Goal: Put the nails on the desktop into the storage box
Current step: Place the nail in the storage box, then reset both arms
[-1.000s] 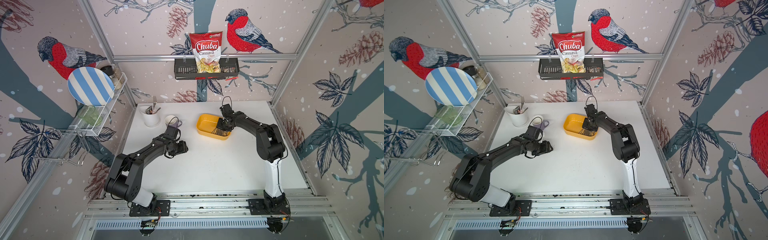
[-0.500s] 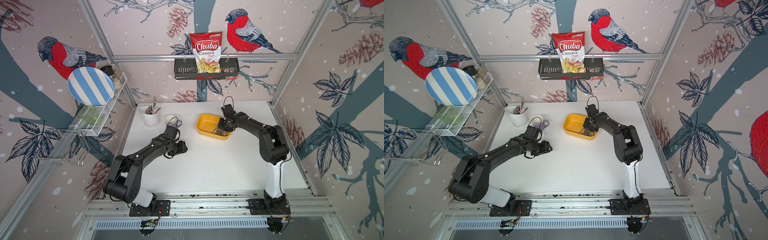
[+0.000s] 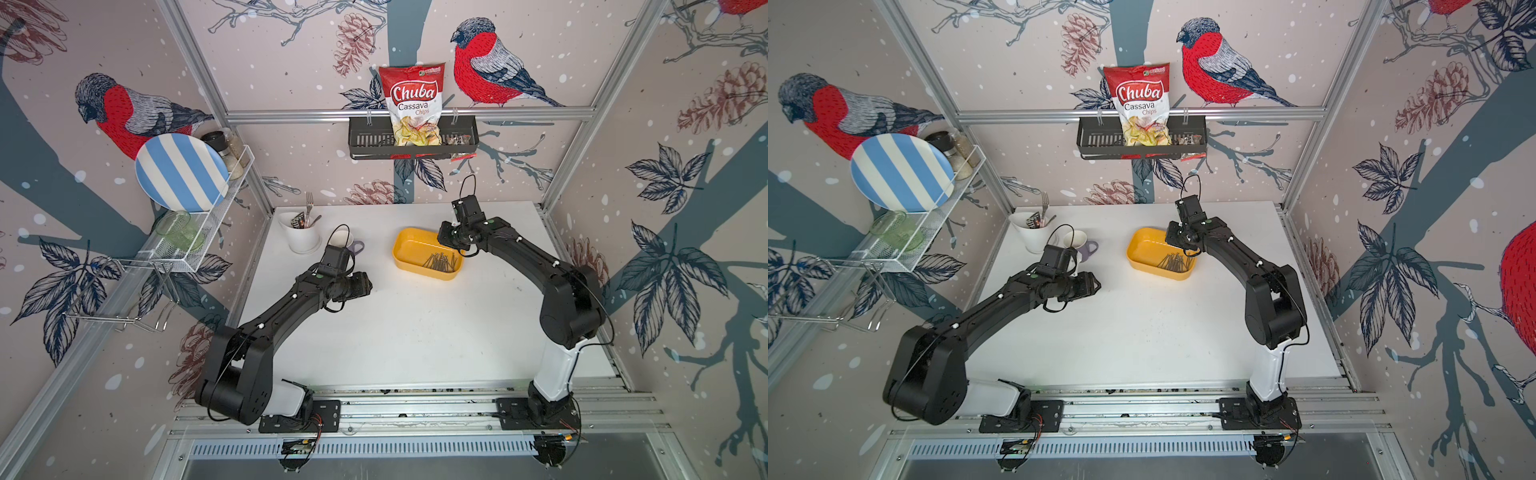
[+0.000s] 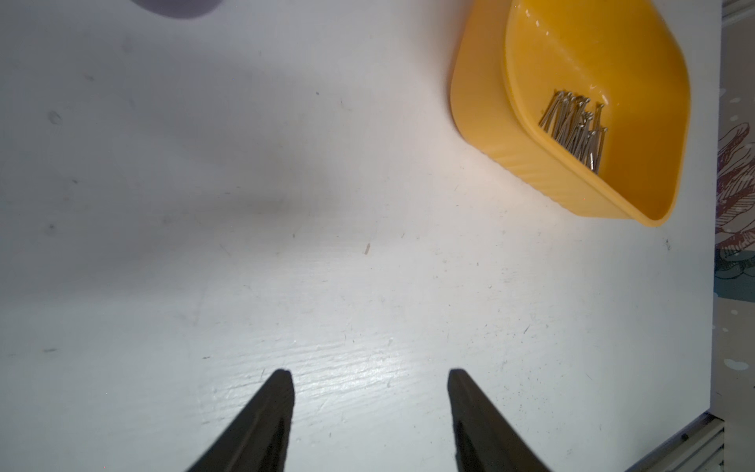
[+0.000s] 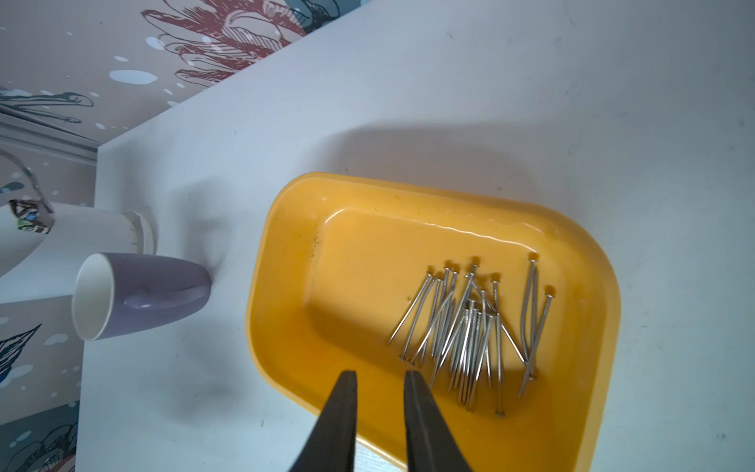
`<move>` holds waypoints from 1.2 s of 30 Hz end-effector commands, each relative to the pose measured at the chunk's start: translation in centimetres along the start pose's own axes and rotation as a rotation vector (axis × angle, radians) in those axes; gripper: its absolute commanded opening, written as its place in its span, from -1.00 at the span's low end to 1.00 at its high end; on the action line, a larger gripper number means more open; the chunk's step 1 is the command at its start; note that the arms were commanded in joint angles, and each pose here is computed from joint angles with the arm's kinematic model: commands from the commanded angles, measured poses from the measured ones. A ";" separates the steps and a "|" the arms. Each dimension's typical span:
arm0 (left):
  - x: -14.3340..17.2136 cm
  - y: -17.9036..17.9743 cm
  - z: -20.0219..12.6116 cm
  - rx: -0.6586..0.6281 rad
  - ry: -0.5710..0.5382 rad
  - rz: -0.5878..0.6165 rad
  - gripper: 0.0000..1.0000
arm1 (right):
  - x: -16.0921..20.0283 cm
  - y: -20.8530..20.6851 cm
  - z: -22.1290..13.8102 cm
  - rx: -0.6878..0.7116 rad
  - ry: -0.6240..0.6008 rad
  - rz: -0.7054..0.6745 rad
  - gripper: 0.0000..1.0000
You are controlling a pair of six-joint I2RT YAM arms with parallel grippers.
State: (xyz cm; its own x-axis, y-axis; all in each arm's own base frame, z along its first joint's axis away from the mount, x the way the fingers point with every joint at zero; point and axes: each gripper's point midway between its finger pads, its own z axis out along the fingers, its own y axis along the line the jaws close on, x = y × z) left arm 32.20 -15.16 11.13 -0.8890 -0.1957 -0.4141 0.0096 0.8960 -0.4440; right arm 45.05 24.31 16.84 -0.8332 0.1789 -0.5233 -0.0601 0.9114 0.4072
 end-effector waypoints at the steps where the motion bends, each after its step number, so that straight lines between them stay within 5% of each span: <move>1: -3.0 -0.8 -2.5 0.010 -0.151 0.004 0.25 | -1.6 0.5 -2.4 -0.023 -0.068 -0.072 -0.50; 13: -7.4 3.0 -13.6 -0.214 -0.660 -0.019 0.40 | -6.3 -4.7 -11.5 -0.054 -0.424 -0.079 -0.54; 17: -6.6 5.7 -13.8 -0.334 -0.707 -0.012 0.42 | -5.8 -8.7 -13.8 -0.036 -0.557 -0.087 -0.43; 20: -5.6 8.0 -13.3 -0.418 -0.716 -0.040 0.65 | -4.8 -12.1 -14.6 0.013 -0.652 -0.130 -0.14; 23: -4.5 9.7 -12.8 -0.461 -0.729 -0.072 0.71 | -3.7 -15.0 -16.2 0.068 -0.753 -0.170 -0.09; 31: -2.0 12.3 -12.8 -0.480 -0.831 -0.095 0.80 | 0.2 -22.8 -15.5 0.238 -0.770 -0.192 -0.02; 36: -1.2 12.5 -12.7 -0.451 -0.898 -0.035 0.75 | 2.1 -23.9 -13.9 0.220 -0.797 -0.200 -0.02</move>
State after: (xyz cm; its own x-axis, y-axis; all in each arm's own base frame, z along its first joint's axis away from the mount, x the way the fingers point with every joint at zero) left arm 27.06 1.24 14.37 -0.3056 -0.3088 -0.9007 -0.3755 0.9084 -0.1840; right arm 36.35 -2.49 14.05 -0.3039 0.1687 -0.9377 0.0605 0.9856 0.1578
